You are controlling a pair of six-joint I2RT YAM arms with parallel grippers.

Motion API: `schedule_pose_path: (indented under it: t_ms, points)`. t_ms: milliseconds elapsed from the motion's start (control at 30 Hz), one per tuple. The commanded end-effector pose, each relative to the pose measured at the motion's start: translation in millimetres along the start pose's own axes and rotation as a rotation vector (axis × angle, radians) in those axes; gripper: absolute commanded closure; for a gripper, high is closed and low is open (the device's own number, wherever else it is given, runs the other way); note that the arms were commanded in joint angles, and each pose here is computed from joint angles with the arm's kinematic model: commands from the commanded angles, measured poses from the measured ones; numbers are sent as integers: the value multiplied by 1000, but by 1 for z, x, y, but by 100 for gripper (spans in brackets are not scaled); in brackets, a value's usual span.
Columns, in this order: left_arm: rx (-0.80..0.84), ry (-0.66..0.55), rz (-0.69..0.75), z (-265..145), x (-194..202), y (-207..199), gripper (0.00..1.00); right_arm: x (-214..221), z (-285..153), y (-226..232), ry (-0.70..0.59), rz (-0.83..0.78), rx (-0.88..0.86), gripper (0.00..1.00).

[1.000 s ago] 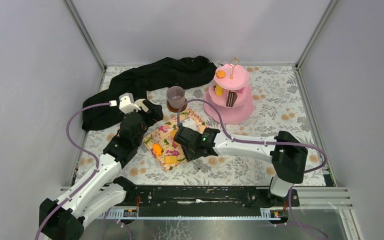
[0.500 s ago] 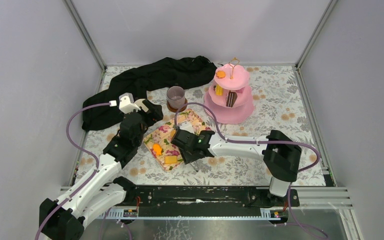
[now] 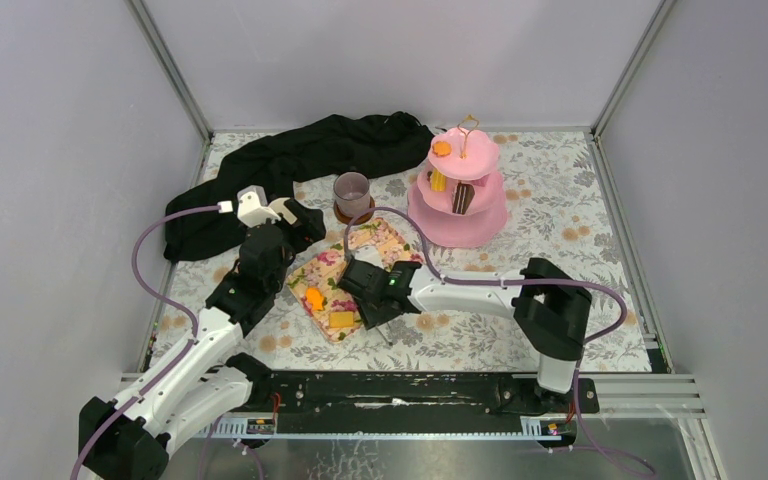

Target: Serve the afternoon tea

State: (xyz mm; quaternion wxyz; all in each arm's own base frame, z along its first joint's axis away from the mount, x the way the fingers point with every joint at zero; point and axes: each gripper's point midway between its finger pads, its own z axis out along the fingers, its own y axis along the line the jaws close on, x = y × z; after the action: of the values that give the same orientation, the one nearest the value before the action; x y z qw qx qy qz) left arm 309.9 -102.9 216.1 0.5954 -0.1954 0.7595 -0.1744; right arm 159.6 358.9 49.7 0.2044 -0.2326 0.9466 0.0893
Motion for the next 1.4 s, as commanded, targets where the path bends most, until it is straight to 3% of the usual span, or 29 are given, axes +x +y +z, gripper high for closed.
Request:
schedule_pose_path:
  t_ms: [0,300,767,1067,1367]
  points:
    - [-15,-29,-15,0,-9,1,7,-19,-7,18,-48,-11,-42,52]
    - [-17,-28,-15,1,-9,2,7,-23,-2,18,-50,-25,-22,57]
    - [-13,-30,-22,0,-10,2,7,-36,-28,14,-109,8,-29,76]
    - [-12,-28,-25,0,-9,2,7,-54,-86,-13,-236,89,12,77]
    - [-11,-26,-29,-1,-8,2,7,-83,-164,-73,-422,211,173,80]
